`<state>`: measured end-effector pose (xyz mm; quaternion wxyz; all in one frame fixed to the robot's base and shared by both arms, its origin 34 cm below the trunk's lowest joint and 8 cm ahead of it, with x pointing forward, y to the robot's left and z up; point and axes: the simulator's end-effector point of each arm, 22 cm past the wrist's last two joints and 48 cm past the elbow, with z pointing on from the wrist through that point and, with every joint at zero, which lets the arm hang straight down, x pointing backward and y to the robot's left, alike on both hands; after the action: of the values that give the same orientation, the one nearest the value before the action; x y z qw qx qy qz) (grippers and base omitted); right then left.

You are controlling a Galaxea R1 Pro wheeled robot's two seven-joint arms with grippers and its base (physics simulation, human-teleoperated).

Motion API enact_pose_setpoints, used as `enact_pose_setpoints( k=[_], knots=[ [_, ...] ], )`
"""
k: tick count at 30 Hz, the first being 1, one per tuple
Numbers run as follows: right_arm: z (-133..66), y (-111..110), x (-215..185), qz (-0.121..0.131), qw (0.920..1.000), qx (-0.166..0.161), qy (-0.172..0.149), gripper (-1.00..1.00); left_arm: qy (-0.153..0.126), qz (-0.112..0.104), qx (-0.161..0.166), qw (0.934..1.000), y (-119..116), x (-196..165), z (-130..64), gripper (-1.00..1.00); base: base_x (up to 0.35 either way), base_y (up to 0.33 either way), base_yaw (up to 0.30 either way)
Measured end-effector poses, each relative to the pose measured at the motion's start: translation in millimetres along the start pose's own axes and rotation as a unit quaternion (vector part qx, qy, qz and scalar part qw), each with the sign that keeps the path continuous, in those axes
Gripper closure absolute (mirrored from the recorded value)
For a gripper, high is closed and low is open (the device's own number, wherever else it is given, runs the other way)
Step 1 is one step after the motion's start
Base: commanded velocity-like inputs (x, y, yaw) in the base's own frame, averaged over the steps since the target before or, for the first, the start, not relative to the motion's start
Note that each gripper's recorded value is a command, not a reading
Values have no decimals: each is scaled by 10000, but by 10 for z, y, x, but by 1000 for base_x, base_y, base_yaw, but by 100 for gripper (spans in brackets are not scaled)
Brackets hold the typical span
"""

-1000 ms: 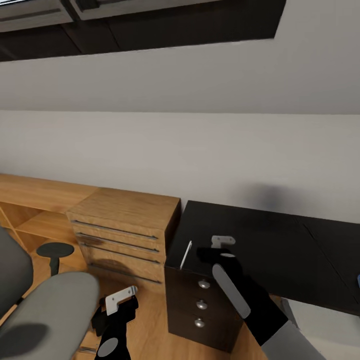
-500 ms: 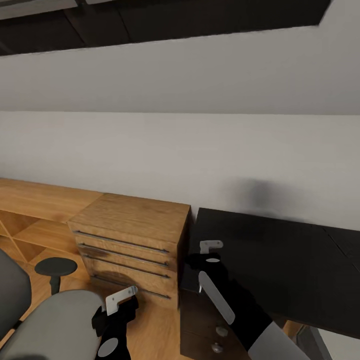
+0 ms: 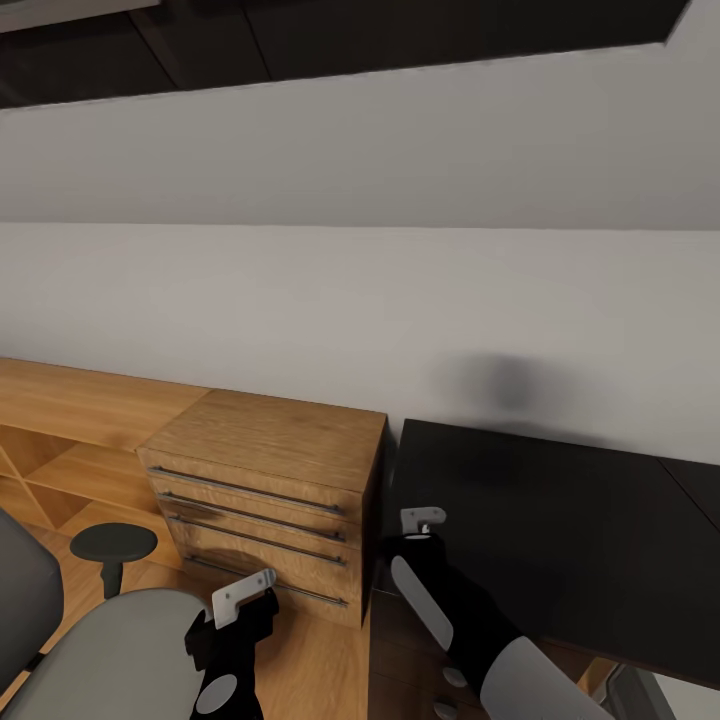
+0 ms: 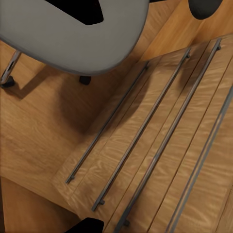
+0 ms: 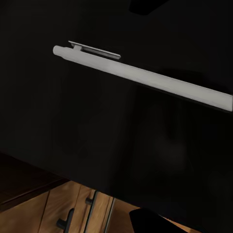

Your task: In the bedroom, organize the workspace by keeping the computer under the desk, ensuring the monitor is on the desk, placing the keyboard on the desk next to the monitor, placing the mouse on the desk next to the keyboard, moving the folder from the swivel chair onto the desk next to the mouse, stacking the notebook on top of the folder with the pen on top of the notebook, and positioning the swivel chair next to the desk.

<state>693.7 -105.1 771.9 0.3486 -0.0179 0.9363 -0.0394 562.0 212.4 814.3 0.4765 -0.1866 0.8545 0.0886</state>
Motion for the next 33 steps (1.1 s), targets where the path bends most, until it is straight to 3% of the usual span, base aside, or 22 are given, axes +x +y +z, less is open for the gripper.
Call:
enact_pose_setpoints(
  k=[6, 11, 19, 24, 33],
  knots=[
    [20, -65, -6, 101, 9999, 37, 29, -100, -2, -3, 1, 10000, -1, -2, -1, -100, 0, 0, 0],
    [209, -338, 46, 256, 9987, 344, 285, -100, -17, -22, 17, 10000, -10, -21, -9, -100, 0, 0, 0],
    [241, -371, 44, 295, 9984, 382, 295, -100, -22, -29, 22, 10000, -12, -27, -12, -100, 0, 0, 0],
    [250, -234, 61, 292, 9990, 67, 333, -100, -24, -31, 24, 10000, -13, -30, -13, -100, 0, 0, 0],
    [251, -161, 71, 305, 9988, -102, 359, -100, -22, -30, 23, 10000, -13, -28, -12, -100, 0, 0, 0]
  ],
)
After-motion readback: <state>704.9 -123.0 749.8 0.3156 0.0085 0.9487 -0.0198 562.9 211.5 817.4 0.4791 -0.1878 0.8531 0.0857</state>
